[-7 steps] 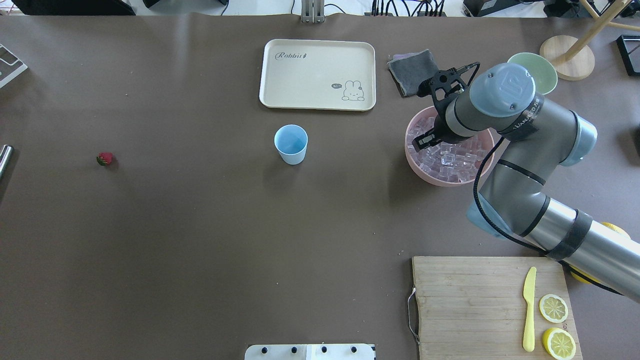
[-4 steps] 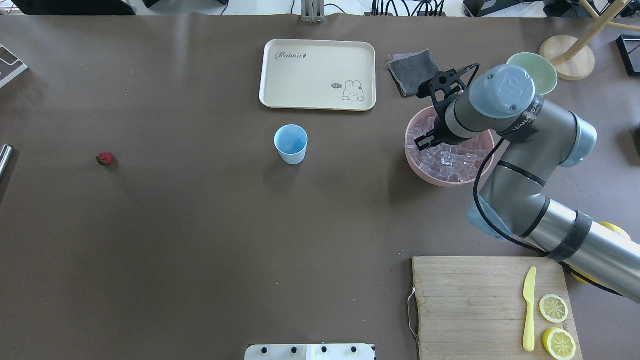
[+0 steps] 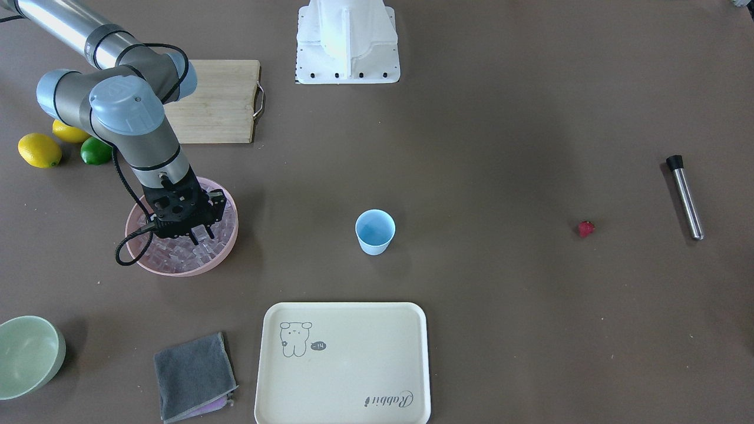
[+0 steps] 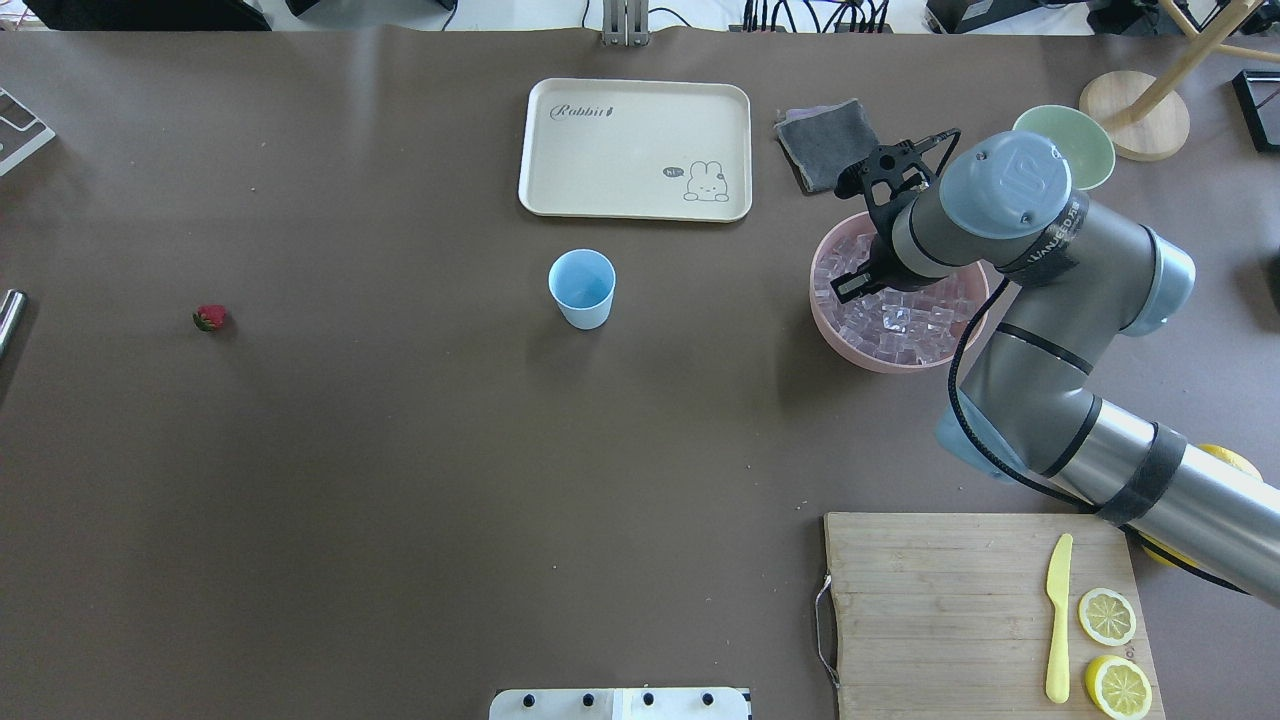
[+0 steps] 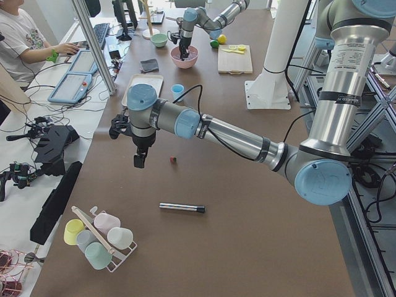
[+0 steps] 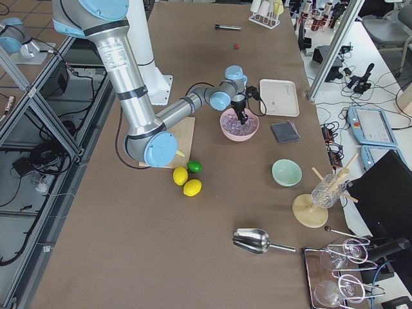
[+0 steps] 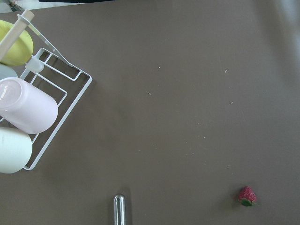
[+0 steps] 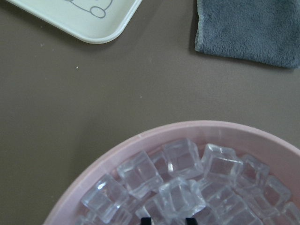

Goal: Mash ice and strawberries in cup
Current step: 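Close the right gripper on an ice cube and lift it, then carry the ice cube with the right gripper over the light-blue cup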

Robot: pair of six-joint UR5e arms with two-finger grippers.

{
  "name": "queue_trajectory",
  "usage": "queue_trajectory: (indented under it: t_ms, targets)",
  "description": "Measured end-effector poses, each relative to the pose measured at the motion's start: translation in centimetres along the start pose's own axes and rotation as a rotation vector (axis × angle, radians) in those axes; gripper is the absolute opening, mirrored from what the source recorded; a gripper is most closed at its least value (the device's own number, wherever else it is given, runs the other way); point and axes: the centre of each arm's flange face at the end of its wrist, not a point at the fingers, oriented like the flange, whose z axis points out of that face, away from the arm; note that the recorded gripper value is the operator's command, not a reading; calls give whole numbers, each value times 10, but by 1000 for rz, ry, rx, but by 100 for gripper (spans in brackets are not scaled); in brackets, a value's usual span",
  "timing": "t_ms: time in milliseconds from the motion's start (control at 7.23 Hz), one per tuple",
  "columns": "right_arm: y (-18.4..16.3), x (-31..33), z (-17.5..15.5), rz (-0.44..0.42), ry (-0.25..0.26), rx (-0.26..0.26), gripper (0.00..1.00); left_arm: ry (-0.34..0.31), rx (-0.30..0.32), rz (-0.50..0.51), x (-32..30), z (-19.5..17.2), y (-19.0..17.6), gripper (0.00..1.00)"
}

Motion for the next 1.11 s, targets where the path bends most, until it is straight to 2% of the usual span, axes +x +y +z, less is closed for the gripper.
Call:
queue_trajectory:
  t_ms: [138,553,968,1106]
  targets:
    - [-1,1,-2,1,-2,3,0,0,-1,1,1,1,0,98]
    - [-18,2,-34,24,-20,31,0,2,1,5,2,0,1,98]
    - [-96,-74,-100,179,-72,61,0,2,-3,4,0,1,4,98]
    - [-120,-111,-107,226,-95,66,0,2,-4,3,-1,2,5,98]
